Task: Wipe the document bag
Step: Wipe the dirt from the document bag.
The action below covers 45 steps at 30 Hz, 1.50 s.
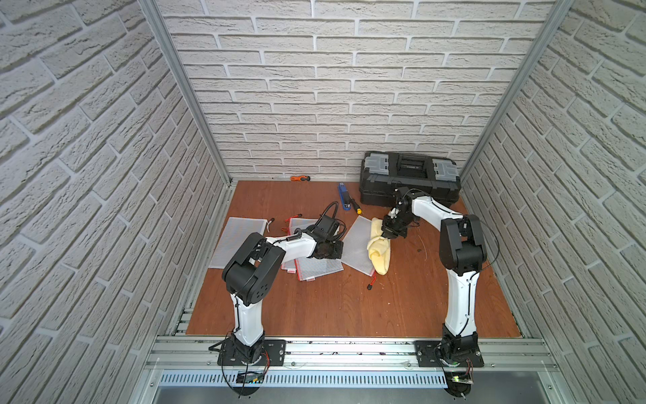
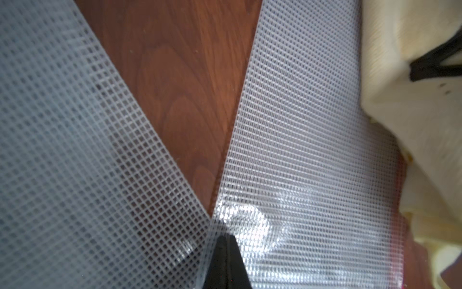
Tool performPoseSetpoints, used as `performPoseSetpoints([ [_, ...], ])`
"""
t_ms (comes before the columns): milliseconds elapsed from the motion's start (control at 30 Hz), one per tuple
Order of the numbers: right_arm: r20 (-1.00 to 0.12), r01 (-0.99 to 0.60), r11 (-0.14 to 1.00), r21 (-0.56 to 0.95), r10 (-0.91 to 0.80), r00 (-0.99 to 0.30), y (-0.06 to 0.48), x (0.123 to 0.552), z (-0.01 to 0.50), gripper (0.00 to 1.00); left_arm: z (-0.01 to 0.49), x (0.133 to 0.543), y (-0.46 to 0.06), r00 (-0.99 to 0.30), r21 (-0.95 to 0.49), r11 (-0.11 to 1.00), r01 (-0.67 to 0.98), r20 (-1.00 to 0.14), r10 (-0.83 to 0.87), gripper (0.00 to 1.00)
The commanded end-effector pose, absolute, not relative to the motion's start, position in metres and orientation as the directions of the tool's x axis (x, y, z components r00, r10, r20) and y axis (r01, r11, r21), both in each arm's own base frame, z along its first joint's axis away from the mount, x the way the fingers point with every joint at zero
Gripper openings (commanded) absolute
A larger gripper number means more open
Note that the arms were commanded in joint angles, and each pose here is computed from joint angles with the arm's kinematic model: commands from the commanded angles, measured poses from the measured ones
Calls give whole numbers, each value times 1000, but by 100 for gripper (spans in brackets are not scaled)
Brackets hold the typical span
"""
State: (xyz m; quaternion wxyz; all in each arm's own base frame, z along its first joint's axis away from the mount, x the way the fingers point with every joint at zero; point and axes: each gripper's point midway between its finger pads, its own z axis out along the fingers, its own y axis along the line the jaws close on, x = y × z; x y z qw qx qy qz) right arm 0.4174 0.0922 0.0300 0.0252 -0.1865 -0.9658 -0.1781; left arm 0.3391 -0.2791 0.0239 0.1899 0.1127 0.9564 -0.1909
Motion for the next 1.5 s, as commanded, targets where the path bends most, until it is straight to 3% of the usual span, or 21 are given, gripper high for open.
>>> performPoseSetpoints([
  [0,94,374,884,280,363,-927,60,401,49,2,5,317,-262,-933,-275,924,266,-314,175,0],
  [133,98,338,870,358,325,-941,88,400,53,2,4,317,-264,-934,-280,922,268,-310,178,0],
  [333,32,158,908,388,158,-987,182,406,66,2,5,316,-264,-934,-277,922,272,-307,183,0],
  [467,57,90,901,424,73,-996,234,408,54,2,4,315,-262,-934,-270,924,270,-305,184,0],
  [667,89,150,916,372,126,-988,208,417,38,2,1,314,-262,-937,-268,925,269,-296,187,0],
  [1067,92,358,877,321,347,-933,61,393,53,2,3,317,-267,-934,-278,918,281,-299,196,0],
  [1233,92,329,865,379,319,-943,85,389,57,2,3,316,-269,-933,-278,917,287,-300,201,0],
  [1467,93,169,894,416,143,-985,196,387,44,2,4,315,-272,-931,-273,917,291,-300,207,0],
])
